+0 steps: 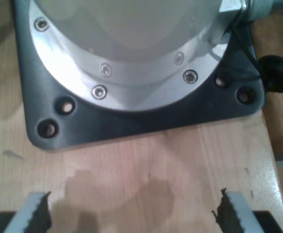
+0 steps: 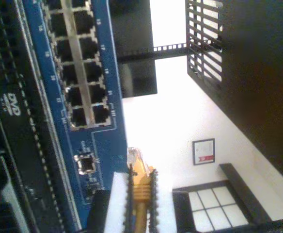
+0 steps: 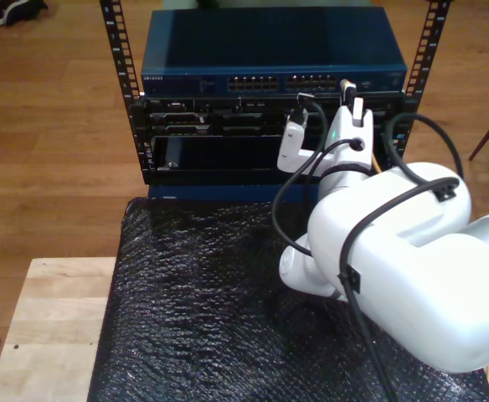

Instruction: Grab the cable and plug it in

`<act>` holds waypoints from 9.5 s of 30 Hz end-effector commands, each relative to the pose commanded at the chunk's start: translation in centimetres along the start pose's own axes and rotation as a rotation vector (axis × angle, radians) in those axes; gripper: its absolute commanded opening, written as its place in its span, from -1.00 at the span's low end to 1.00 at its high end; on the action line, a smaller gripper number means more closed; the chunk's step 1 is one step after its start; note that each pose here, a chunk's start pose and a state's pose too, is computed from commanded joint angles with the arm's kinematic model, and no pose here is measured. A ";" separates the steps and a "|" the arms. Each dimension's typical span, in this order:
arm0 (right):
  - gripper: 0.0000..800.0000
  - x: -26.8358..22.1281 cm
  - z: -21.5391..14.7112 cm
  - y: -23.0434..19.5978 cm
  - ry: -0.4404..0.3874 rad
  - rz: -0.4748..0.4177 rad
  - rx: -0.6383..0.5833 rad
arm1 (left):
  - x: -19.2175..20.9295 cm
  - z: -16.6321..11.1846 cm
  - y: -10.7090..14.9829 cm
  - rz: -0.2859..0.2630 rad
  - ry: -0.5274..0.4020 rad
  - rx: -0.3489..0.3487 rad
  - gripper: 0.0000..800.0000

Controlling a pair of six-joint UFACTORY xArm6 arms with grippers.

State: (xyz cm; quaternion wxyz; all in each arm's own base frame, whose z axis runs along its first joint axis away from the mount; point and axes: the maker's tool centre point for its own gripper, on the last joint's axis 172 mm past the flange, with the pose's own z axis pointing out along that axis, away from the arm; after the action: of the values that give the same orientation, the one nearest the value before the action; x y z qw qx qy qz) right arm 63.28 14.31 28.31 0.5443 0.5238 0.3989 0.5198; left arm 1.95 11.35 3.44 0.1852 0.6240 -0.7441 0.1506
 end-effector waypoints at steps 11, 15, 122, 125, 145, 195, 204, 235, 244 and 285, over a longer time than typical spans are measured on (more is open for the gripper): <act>-1.00 0.6 0.5 -1.5 0.007 -0.003 0.011 | 0.0 0.0 0.0 0.000 0.000 0.000 1.00; -1.00 0.8 0.6 -1.6 0.012 -0.003 0.011 | 0.0 0.0 0.0 0.000 0.000 0.000 1.00; -1.00 1.6 3.0 -1.3 0.063 -0.069 0.010 | 0.0 0.0 0.0 0.000 0.000 0.000 1.00; -1.00 1.6 3.0 -1.4 0.061 -0.071 0.011 | 0.0 0.0 0.0 0.000 0.002 0.000 1.00; -1.00 1.6 3.2 -2.2 0.061 -0.073 0.019 | 0.0 0.0 0.0 0.000 0.002 0.000 1.00; -0.36 1.2 0.4 0.4 0.129 -0.061 0.149 | 0.0 0.0 0.0 0.000 0.000 0.000 1.00; -0.15 0.7 -1.5 2.6 0.167 -0.038 0.282 | 0.0 0.0 0.0 0.000 0.002 0.000 1.00; 0.99 -15.6 -7.3 3.6 0.220 -0.273 0.968 | 0.0 0.0 0.0 0.000 0.002 0.000 1.00; 0.99 -24.5 -11.3 4.9 0.191 -0.363 1.107 | 0.0 0.0 0.0 0.000 0.002 0.000 1.00; 1.00 -46.4 -44.8 -0.3 0.129 -0.241 1.562 | 0.0 0.0 0.0 0.000 0.002 0.000 1.00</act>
State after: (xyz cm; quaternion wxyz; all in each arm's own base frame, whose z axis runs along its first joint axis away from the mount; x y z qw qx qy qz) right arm 12.88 -24.33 16.95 0.0477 0.6762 0.7330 0.0564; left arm 1.94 11.31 3.45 0.1857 0.6239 -0.7439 0.1511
